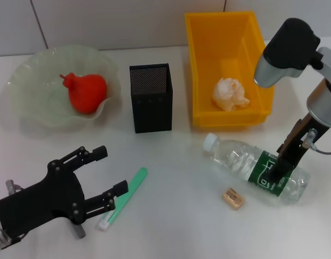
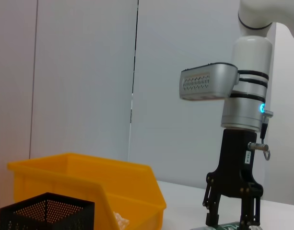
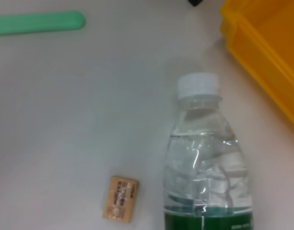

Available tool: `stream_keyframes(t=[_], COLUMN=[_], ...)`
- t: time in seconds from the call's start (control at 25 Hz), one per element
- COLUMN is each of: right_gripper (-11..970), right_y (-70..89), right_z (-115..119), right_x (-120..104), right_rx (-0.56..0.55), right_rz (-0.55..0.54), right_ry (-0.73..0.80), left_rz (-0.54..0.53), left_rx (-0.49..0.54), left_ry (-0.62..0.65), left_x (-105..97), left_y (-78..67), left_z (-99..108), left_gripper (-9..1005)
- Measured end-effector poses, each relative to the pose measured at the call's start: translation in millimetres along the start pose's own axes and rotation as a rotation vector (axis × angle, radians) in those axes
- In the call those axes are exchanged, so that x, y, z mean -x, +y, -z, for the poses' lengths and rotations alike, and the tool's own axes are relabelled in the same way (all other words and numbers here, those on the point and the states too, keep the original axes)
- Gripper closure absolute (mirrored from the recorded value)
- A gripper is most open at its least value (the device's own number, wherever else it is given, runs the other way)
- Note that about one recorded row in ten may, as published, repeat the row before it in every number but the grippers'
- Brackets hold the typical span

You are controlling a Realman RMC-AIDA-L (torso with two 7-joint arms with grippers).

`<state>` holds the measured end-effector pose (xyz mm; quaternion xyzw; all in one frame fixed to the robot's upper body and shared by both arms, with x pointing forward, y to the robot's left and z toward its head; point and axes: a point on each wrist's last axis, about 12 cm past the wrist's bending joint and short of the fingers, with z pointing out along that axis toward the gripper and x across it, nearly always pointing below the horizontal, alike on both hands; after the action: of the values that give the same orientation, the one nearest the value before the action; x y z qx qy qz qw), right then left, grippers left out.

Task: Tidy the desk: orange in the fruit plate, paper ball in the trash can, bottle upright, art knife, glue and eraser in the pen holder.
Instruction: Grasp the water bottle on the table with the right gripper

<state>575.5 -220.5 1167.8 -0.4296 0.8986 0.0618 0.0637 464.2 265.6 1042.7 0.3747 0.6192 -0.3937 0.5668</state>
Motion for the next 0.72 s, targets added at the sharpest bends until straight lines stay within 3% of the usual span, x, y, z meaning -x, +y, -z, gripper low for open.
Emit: stream_keyframes(t=[0.72], right_gripper=[179], right_y=[3.3], right_z=[-20.6], right_x=[3.2], right_rx=[0.004], right_rz=[-0.009], right_ry=[0.026], left_rz=[0.014], left_rx=[0.001], left_ry=[0.002], left_x=[-2.4], left_y=[-1.9], left_z=[0.6], left_gripper=[181])
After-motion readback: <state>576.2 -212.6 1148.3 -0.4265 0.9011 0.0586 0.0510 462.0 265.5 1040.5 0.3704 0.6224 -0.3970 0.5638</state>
